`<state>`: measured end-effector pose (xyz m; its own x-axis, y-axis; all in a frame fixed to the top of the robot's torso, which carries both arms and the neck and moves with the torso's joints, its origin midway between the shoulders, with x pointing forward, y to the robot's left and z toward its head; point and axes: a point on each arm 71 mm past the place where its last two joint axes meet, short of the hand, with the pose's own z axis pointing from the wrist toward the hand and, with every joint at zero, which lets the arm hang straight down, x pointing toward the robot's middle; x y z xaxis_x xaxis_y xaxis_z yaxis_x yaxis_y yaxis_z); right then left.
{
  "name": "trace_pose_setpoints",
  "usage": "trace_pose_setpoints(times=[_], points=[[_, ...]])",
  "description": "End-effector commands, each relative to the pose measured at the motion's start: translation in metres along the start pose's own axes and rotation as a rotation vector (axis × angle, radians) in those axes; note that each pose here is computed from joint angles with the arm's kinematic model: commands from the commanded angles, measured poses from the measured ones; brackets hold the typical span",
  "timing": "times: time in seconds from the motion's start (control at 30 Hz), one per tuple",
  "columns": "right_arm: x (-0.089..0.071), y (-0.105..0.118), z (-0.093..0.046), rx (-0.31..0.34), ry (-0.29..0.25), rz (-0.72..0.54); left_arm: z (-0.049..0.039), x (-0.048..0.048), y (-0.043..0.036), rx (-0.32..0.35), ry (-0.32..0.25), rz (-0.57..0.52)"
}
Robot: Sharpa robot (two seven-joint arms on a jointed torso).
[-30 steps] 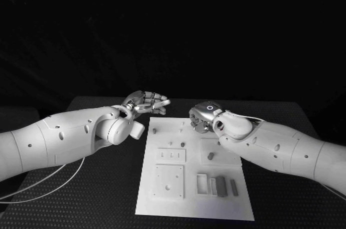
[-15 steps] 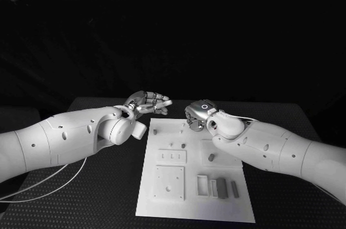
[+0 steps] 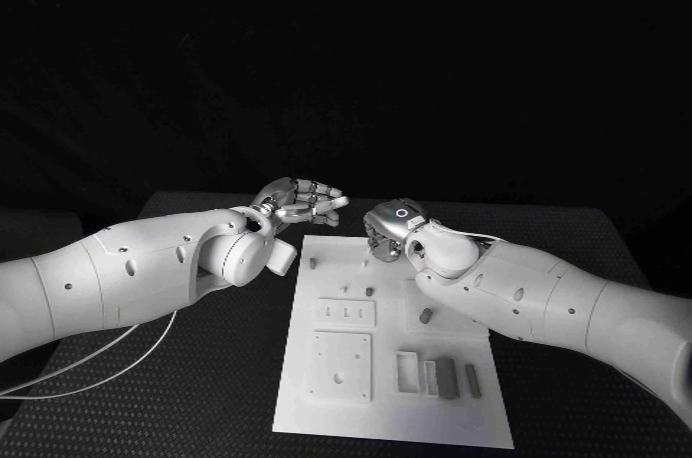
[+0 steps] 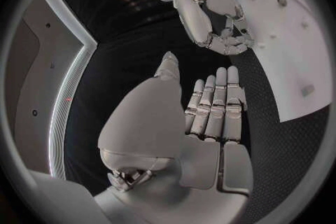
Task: Assemble the parts on the task board
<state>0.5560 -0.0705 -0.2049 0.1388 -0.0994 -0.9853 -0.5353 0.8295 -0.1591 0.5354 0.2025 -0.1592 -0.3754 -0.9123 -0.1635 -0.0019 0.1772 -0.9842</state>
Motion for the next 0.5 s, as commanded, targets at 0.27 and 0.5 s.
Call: trace_pose_setpoints(times=[0.27,0.5], points=[[0.001,0.0027,0.0034,-0.007,0.002,-0.017,0.001,0.0041,-0.0097,0.029,0.005,0.003],[0.0025,0.0027,0.0042,-0.006,0.012,-0.019,0.0015,0.0041,-0.0123,0.033,0.003,0.005]])
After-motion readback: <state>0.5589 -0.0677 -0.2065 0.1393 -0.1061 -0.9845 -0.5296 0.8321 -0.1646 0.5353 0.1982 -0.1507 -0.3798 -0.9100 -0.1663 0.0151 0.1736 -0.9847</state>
